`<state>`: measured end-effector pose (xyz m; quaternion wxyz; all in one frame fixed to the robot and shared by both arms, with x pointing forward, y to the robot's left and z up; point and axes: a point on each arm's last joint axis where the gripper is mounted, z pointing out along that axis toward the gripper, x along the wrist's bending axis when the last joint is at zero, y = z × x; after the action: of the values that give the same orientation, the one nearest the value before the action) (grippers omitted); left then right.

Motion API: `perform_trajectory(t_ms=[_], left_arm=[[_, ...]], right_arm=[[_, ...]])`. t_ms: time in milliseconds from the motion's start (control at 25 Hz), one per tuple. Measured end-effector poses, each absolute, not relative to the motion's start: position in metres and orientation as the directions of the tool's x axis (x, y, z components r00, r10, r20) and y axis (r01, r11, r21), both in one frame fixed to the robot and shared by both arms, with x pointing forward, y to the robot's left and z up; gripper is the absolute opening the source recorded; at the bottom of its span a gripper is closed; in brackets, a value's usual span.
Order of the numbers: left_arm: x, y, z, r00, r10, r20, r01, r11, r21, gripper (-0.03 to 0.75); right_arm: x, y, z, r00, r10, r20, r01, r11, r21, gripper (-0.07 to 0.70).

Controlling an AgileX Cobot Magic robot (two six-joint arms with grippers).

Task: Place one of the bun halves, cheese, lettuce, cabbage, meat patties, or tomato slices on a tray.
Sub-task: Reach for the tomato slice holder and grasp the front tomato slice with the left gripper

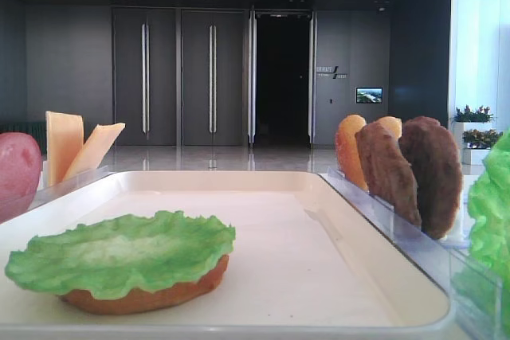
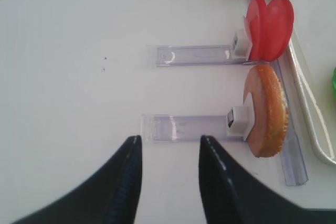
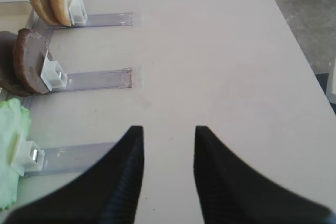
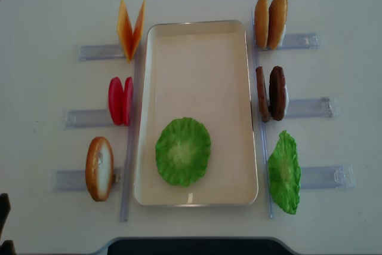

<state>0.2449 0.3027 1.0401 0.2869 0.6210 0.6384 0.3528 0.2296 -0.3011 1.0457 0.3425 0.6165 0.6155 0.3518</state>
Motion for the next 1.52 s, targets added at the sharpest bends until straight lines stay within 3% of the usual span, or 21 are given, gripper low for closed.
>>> perform_trajectory(t_ms=[1320, 1520], left_arm=[[0.2449, 0.303, 1.0401, -0.067, 0.995, 0.073, 0.591, -0.02, 0.807, 0.282], [0.242, 0.3059, 1.048, -0.103, 0.991, 0.087, 0.573, -0.012, 0.819, 0.314]], right_arm=[[0.2296, -0.3011, 1.0457, -0.005, 1.0, 0.012, 0.518, -0.008, 0.855, 0.254], [0.2296, -0.3011, 1.0457, -0.005, 1.0, 0.012, 0.518, -0.008, 0.855, 0.254]])
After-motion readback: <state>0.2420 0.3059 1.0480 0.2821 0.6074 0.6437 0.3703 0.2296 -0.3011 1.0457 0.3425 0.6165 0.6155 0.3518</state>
